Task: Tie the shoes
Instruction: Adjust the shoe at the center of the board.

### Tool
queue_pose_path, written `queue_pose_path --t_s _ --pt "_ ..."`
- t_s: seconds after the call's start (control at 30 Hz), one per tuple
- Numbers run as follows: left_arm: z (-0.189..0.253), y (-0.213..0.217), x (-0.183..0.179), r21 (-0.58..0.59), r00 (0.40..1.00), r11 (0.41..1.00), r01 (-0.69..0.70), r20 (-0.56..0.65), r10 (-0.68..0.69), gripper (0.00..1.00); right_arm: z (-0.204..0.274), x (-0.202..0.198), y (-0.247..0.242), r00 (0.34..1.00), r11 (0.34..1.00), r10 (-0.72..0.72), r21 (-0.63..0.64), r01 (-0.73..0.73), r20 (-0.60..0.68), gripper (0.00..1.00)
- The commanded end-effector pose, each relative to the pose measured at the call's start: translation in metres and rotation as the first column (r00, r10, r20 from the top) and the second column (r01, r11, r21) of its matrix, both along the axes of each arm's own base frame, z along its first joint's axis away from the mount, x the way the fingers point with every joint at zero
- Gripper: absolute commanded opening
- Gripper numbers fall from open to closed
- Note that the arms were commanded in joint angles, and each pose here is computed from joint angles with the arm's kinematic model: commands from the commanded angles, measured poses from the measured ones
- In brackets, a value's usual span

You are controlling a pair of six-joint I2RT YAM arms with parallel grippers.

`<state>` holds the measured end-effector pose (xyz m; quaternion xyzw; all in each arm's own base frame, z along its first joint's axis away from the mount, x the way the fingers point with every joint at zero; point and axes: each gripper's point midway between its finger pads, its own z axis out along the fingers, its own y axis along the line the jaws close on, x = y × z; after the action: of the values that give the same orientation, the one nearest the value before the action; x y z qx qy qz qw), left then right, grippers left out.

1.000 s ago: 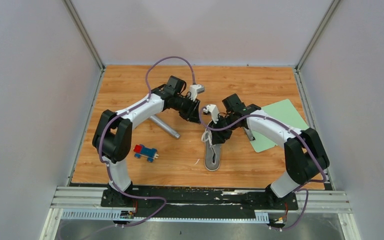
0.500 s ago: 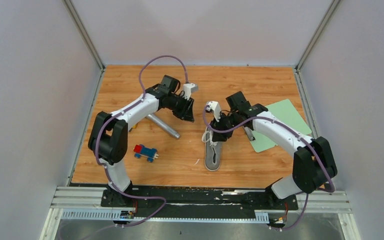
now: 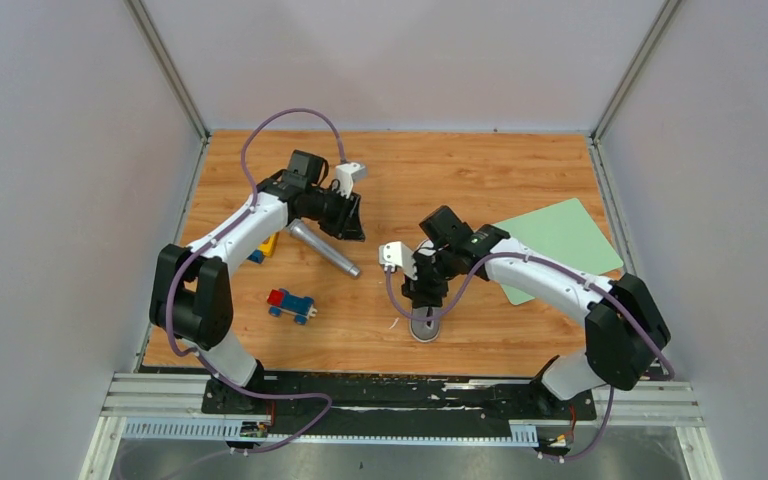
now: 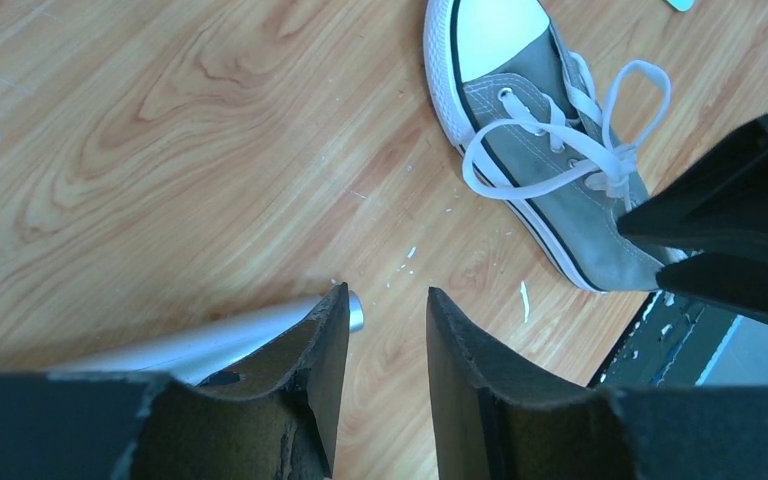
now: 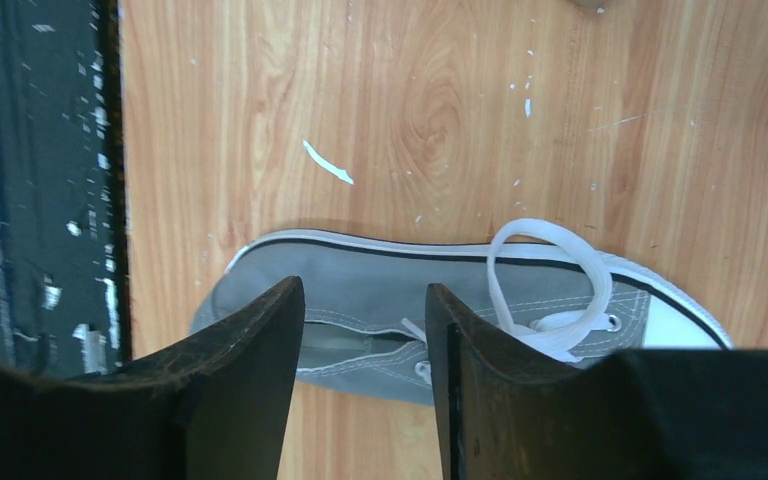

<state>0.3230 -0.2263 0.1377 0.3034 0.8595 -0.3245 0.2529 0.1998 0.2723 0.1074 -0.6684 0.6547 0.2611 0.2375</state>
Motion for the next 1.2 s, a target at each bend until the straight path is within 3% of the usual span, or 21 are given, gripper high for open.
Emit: queue_pose_path --t_s 0.0,0.2,0.4,0.5,0.83,1.17 --pt "0.015 -0.003 -0.002 -0.040 0.999 0.999 0.030 0.044 -0.028 0.42 -0.004 0.020 0.001 0.983 0.995 0.094 -0.050 -0.087 0.161 0.50" --pt "0.013 -0.003 -0.003 -0.045 0.999 0.998 0.034 0.039 -0.032 0.42 -0.020 0.026 -0.009 0.964 0.984 0.147 -0.134 -0.119 0.222 0.49" --pt "0.012 -0.003 -0.005 -0.048 0.999 0.998 0.035 0.036 -0.033 0.42 -0.013 0.032 -0.001 0.966 0.990 0.119 -0.107 -0.097 0.228 0.12" --pt "0.014 -0.004 -0.006 -0.053 0.999 0.998 0.036 0.035 -0.034 0.42 0.006 0.031 0.007 0.972 0.995 0.093 -0.062 -0.081 0.216 0.04" --pt "0.033 -0.012 -0.025 -0.141 0.996 0.986 0.089 0.032 -0.086 0.42 0.129 0.039 0.013 0.993 0.979 -0.076 0.197 0.057 0.092 0.00" --pt "0.031 -0.046 -0.071 -0.146 0.953 0.942 0.303 0.064 -0.297 0.41 0.245 0.075 -0.034 0.947 0.833 -0.320 0.473 0.287 -0.010 0.00"
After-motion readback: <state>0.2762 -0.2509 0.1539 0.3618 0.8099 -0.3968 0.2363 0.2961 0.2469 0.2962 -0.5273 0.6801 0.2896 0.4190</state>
